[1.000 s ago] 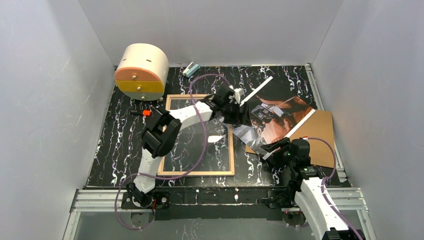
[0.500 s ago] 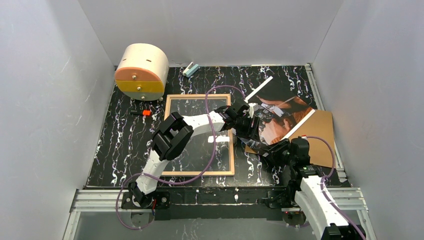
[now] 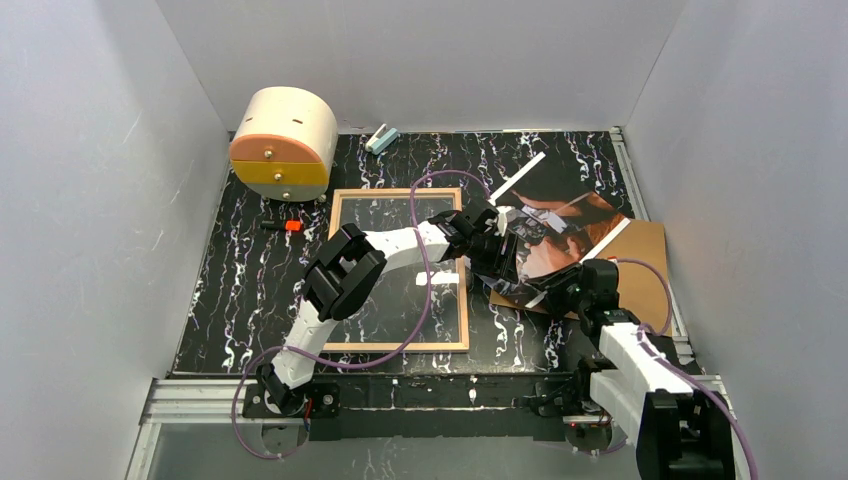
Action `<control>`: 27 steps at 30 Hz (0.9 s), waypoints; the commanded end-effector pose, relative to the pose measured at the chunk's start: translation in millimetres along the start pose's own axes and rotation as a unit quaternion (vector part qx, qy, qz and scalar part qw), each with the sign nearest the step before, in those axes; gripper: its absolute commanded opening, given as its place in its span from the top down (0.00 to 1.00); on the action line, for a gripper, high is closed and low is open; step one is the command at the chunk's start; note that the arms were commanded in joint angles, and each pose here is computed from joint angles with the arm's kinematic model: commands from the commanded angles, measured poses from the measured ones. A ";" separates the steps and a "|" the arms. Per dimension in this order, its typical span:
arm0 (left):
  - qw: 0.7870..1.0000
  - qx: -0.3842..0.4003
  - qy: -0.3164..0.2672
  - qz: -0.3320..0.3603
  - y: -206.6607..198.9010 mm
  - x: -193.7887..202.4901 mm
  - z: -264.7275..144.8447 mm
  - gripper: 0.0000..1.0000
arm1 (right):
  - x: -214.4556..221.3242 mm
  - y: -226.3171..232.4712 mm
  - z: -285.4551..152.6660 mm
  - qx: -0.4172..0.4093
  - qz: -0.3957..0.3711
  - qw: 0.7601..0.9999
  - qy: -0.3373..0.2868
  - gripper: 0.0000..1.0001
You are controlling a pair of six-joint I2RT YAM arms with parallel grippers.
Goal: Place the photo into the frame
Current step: Pick up the photo at the center of the board.
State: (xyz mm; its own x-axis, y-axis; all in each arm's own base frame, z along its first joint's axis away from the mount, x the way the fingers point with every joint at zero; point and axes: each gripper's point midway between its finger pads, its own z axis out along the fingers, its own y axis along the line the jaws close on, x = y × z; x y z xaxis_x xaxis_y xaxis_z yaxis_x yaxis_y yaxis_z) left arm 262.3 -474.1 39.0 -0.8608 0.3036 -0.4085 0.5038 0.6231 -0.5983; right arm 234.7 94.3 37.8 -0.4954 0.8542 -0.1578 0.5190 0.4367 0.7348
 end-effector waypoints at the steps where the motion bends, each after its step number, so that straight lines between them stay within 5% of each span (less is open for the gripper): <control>1: 0.998 -0.040 0.045 -0.004 21.9 23.6 4.4 0.45 | -35.1 34.3 3.3 -0.031 -0.033 0.998 -0.048 0.55; 13: 0.990 -0.023 -0.077 0.118 -29.1 -48.9 -65.1 0.37 | -72.8 48.9 -13.3 0.044 -0.091 0.991 -0.093 0.99; 21: 0.967 -0.013 -0.136 0.216 -58.2 -73.7 -114.3 0.29 | -86.2 66.7 -43.2 0.111 -0.078 0.986 -0.093 0.99; 27: 0.928 -0.012 -0.186 0.324 -60.3 -68.7 -145.4 0.25 | -94.1 99.5 -76.4 0.129 -0.030 0.986 -0.099 0.99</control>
State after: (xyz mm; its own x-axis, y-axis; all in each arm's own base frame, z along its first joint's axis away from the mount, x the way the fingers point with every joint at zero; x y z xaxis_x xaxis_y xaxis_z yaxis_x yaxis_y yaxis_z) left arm 281.9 -444.4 176.1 -0.4853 0.3463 -0.8029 0.8279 0.4773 -0.2945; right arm 289.8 45.5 153.3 -0.4486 0.8148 -0.3672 0.5793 0.5779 0.5748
